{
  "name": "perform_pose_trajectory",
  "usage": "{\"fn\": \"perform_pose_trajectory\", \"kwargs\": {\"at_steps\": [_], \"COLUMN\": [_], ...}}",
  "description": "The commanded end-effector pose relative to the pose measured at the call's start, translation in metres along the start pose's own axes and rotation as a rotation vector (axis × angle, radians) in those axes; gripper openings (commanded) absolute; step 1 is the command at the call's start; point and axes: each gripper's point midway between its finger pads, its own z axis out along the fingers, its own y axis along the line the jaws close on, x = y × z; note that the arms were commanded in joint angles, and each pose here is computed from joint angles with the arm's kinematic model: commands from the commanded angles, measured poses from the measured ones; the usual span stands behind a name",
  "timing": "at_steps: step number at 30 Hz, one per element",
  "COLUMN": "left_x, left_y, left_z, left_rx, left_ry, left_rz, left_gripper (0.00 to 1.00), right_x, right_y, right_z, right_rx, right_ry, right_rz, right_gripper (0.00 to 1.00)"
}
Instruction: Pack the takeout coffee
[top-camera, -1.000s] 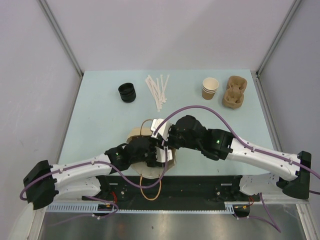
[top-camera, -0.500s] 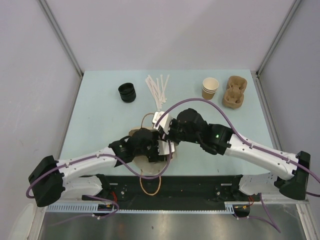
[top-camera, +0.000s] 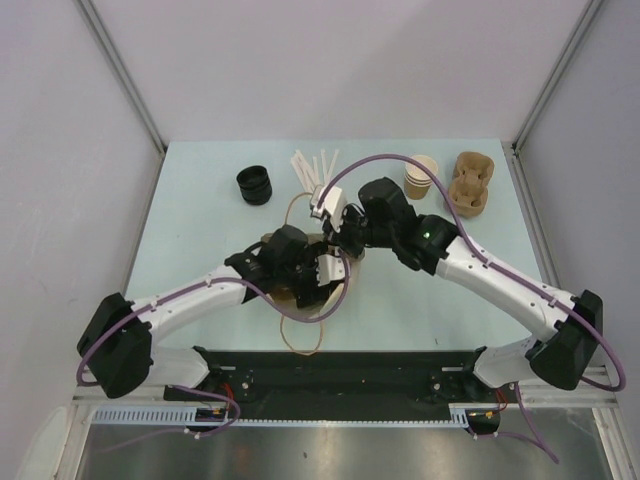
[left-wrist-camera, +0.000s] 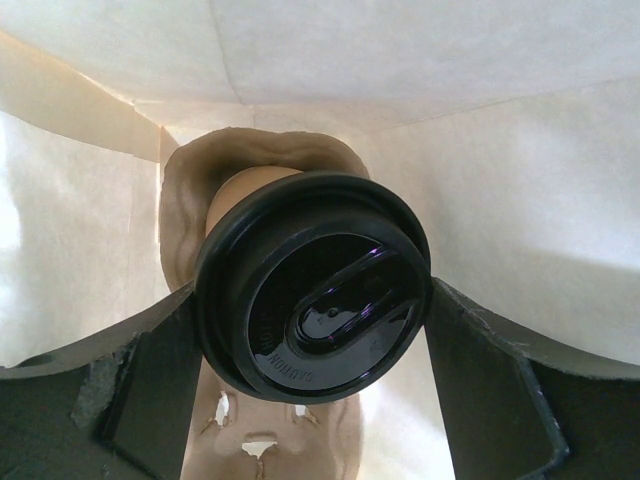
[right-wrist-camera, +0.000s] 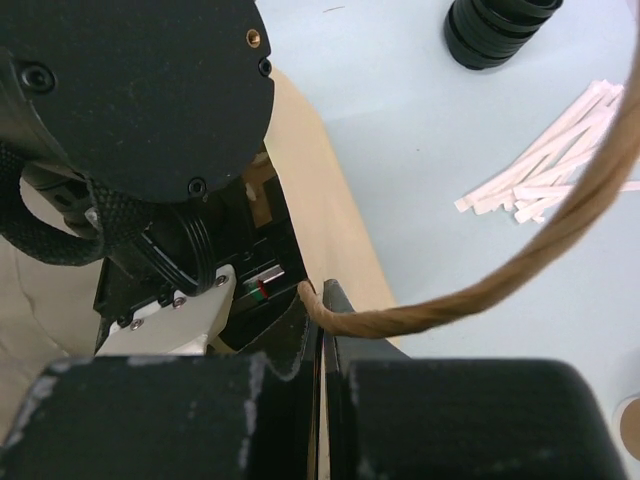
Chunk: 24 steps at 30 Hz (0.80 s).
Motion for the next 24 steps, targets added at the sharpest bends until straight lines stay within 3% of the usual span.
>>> {"fn": "perform_pose_trajectory", "kwargs": {"at_steps": [1,8,24], "left_x": [0.026,0.033,0.052], "left_y": [-0.008,0.013,0.032], "left_z": [0.009,0.021,0.048], "left_rx": [0.125,0.153,0.182], "left_ry": [0.086,0.119,0.168], "left_rz": [-0.128,-0.186,-0.233], "left_gripper": [0.09,0.0,0.0], "right_x": [0.008,0.018,0.048], "right_y": [0.021,0.002,-0.04], "right_z": [0.01,0.02,0.033], "right_rx": [-0.172,-0.21,-0.246], "right_ry": [0.03,0.057,0.115], "right_rz": [0.073,0.128,0.233], "right_gripper": [0.0,0.0,0.0]}}
